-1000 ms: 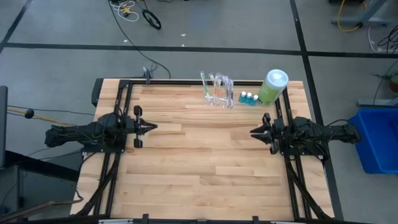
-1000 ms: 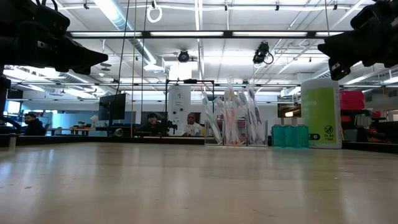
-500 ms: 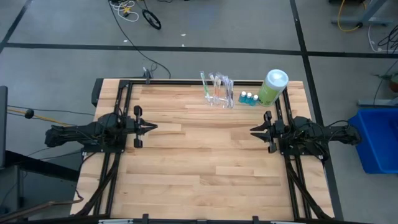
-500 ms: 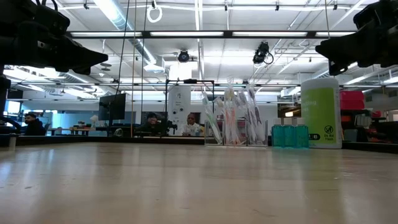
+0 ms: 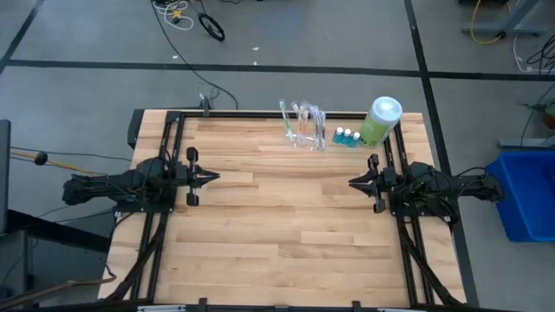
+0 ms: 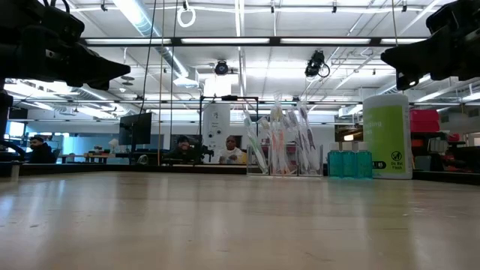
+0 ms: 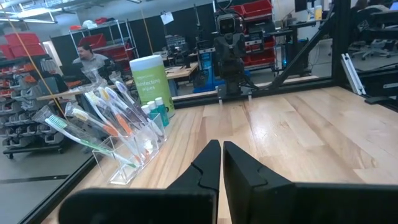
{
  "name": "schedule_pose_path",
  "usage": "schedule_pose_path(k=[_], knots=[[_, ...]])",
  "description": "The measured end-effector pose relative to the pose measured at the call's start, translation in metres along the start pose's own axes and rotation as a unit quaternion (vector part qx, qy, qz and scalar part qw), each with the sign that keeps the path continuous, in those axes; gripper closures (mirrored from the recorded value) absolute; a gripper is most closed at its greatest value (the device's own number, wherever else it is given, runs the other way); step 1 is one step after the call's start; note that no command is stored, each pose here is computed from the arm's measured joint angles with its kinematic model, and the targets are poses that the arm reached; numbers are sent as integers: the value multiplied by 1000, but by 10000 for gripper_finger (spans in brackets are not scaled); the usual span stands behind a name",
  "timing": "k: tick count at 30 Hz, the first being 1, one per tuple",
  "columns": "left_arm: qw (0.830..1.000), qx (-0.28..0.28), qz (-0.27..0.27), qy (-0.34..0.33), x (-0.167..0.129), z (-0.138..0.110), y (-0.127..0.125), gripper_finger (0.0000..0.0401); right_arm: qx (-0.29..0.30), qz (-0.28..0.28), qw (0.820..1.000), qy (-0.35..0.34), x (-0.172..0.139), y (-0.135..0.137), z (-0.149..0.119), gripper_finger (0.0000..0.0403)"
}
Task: Pick & Place toothbrushing station
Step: Return to home position
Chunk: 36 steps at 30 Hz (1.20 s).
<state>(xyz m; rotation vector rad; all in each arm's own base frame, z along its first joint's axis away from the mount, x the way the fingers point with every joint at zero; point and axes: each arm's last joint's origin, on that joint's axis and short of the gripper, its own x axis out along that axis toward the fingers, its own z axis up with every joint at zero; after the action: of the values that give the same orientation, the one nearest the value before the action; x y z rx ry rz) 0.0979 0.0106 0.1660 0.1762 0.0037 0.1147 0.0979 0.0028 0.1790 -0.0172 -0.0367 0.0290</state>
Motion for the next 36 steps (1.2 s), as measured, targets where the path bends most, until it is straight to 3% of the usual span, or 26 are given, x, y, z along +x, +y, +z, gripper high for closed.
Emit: schedule_pose_path(k=[24, 36], knots=[[1000, 0, -1, 0, 0, 0, 0, 385, 0, 0, 1000, 0, 0, 0, 0, 398], [1000, 0, -1, 0, 0, 0, 0, 385, 0, 0, 1000, 0, 0, 0, 0, 348]])
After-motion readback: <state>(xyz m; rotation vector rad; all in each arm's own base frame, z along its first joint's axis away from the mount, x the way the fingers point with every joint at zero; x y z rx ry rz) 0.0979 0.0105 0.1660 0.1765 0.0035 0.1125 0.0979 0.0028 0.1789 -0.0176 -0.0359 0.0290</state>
